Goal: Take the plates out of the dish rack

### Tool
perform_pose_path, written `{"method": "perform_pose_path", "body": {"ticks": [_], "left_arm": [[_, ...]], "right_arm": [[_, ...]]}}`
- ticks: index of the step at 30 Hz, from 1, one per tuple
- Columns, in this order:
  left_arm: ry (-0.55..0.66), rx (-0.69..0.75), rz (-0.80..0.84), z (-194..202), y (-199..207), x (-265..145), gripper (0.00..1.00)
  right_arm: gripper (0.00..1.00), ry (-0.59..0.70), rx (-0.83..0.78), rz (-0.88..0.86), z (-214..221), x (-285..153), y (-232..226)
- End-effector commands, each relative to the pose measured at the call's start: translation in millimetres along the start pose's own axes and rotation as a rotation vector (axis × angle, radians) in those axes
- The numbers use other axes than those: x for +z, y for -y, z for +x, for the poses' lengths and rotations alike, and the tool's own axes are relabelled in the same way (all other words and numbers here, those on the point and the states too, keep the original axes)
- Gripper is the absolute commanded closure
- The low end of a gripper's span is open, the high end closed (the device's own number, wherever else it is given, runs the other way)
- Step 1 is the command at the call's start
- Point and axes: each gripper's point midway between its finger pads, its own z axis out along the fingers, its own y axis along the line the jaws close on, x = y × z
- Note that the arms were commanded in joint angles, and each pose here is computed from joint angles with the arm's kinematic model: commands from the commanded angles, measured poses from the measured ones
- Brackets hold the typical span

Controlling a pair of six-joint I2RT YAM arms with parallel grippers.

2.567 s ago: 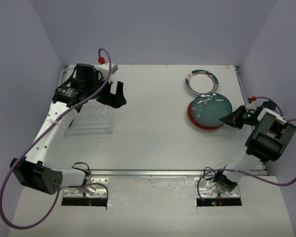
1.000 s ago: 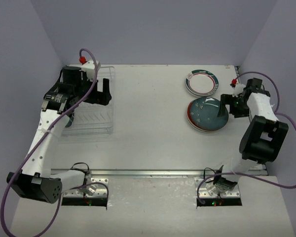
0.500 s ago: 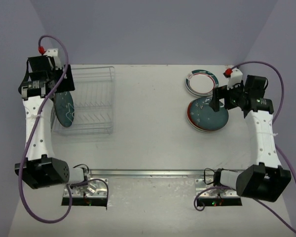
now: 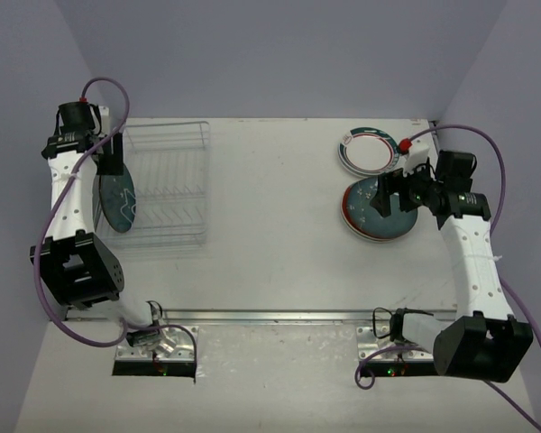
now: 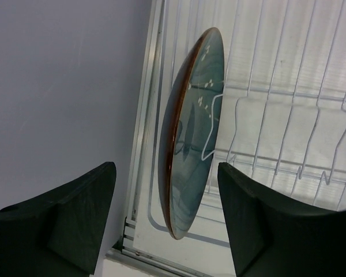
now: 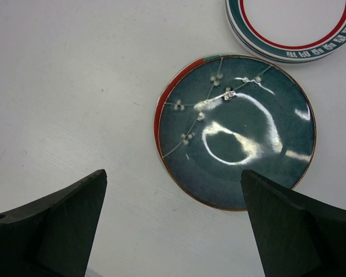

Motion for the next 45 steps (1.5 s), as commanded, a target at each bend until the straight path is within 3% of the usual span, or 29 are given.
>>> {"method": "perform_pose_path", "body": {"ticks": [1, 7, 16, 26, 34, 40, 42, 45], "left_arm": [[0.014, -0.006, -0.043, -10, -9, 17, 0.36], [-0.032, 0.025, -0.074, 1, -11, 44, 0.54], [0.017, 0.067, -0.092, -6, -14, 41, 1.00], [0.194, 0.114, -0.138, -52, 3, -13, 1.00], [0.463, 0.204, -0.320, -123, 12, -103, 1.00], [0.609, 0.257, -0.458, -140, 9, -161, 1.00], [0.642, 0.258, -0.404, -138, 18, -172, 1.00], [0.698, 0.272, -0.096, -139, 61, -187, 1.00]], "right_arm": [[0.01, 0.076, -0.057, -0.001, -13, -5, -4], [0.01, 0.091, -0.074, 0.003, -11, -7, -6], [0.01, 0.113, -0.062, -0.007, -14, -8, -10], [0.01, 0.142, -0.052, -0.020, -23, -12, -13], [0.01, 0.149, -0.057, -0.014, -24, -15, -14], [0.01, 0.157, -0.048, -0.023, -24, -16, -18], [0.01, 0.163, -0.031, -0.038, -25, -16, -21], [0.01, 0.173, 0.006, -0.100, -26, -15, -32]]}}
